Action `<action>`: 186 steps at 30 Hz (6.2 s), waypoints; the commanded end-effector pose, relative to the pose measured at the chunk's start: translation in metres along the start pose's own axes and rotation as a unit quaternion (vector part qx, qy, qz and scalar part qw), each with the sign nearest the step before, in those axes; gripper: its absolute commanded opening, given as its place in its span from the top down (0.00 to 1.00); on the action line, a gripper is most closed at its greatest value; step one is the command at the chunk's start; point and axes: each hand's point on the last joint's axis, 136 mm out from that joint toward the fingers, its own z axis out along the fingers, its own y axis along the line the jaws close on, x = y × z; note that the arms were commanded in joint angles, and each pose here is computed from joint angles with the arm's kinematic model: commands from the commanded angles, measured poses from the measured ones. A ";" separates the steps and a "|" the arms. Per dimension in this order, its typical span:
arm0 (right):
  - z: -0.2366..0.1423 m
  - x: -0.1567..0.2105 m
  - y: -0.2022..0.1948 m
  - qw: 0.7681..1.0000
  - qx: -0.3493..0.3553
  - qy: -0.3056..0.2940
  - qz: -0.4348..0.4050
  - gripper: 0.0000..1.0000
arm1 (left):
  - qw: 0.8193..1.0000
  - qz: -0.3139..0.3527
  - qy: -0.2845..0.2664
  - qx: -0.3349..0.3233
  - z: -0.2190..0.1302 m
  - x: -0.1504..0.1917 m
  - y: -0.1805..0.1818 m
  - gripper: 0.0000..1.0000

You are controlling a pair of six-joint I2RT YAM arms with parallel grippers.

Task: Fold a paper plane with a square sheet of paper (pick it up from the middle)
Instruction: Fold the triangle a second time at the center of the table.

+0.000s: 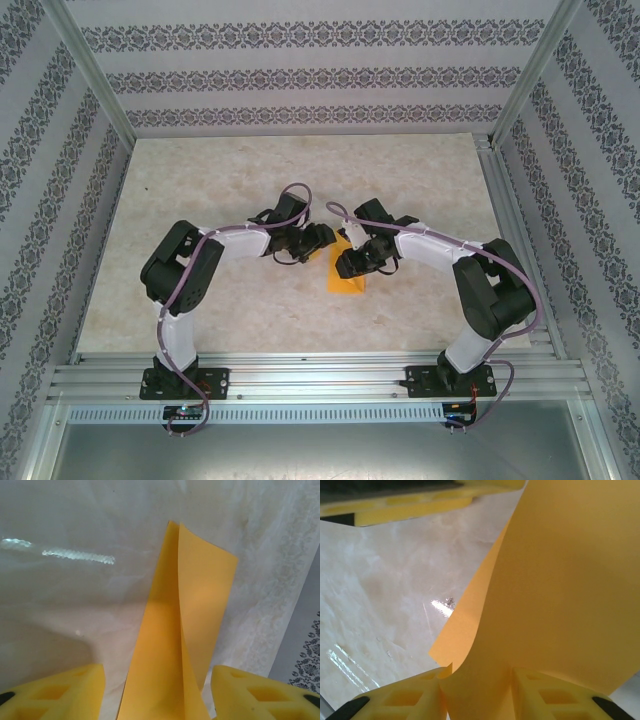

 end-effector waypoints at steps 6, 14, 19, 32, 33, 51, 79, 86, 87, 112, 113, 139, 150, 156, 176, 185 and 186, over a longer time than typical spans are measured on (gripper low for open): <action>0.001 0.000 0.002 1.000 -0.014 -0.010 0.001 0.62 | 0.998 -0.024 0.008 0.051 0.011 -0.001 -0.028 0.48; 0.001 0.001 0.002 1.000 -0.014 -0.009 0.001 0.62 | 0.998 -0.027 0.028 0.058 0.024 0.011 -0.035 0.66; -0.005 -0.001 0.004 1.000 -0.014 -0.018 0.000 0.57 | 0.998 -0.028 0.032 0.056 0.028 0.011 -0.036 0.80; -0.034 0.001 0.012 0.990 0.109 -0.068 -0.060 0.28 | 0.997 -0.033 0.034 0.069 0.026 0.010 -0.047 0.84; -0.033 0.002 0.014 0.989 0.117 -0.069 -0.066 0.27 | 0.997 -0.033 0.034 0.069 0.026 0.009 -0.047 0.84; -0.001 0.010 0.021 0.972 0.205 -0.040 -0.106 0.24 | 0.996 -0.039 0.039 0.068 0.027 0.011 -0.046 0.85; -0.019 0.001 0.030 0.980 0.162 -0.083 -0.077 1.00 | 0.999 -0.001 0.018 0.035 0.010 0.005 -0.048 0.76; -0.028 -0.011 0.053 0.987 0.091 -0.126 -0.052 1.00 | 0.999 0.030 -0.041 -0.009 -0.036 -0.017 -0.041 0.54; -0.029 -0.013 0.055 0.987 0.081 -0.131 -0.046 1.00 | 0.998 0.034 -0.051 -0.015 -0.044 -0.019 -0.040 0.52; -0.009 -0.002 -0.012 0.996 -0.031 -0.063 0.049 0.92 | 0.996 0.095 0.002 0.002 -0.018 0.022 -0.046 0.74; -0.009 -0.003 -0.015 0.996 -0.030 -0.062 0.052 0.92 | 0.996 0.092 0.004 0.001 -0.016 0.023 -0.045 0.75; -0.010 -0.009 -0.035 0.994 -0.022 -0.066 0.082 0.87 | 0.998 0.040 0.040 0.026 0.023 0.037 -0.046 0.76; -0.019 -0.007 -0.023 0.993 -0.047 -0.069 0.081 0.75 | 0.999 0.032 0.038 0.014 0.031 0.035 -0.038 0.77; -0.023 -0.003 -0.018 0.993 -0.056 -0.067 0.084 0.72 | 0.999 0.034 0.037 0.014 0.030 0.035 -0.039 0.77; -0.012 -0.020 -0.035 0.996 -0.052 -0.029 0.069 0.93 | 0.998 0.069 0.001 0.003 0.004 0.027 -0.054 0.68; -0.009 -0.021 -0.041 0.996 -0.049 -0.014 0.072 0.90 | 0.997 0.078 -0.013 0.015 -0.007 0.027 -0.059 0.63; -0.009 -0.019 -0.041 0.996 -0.050 -0.014 0.074 0.89 | 0.997 0.080 -0.012 0.017 -0.008 0.028 -0.059 0.64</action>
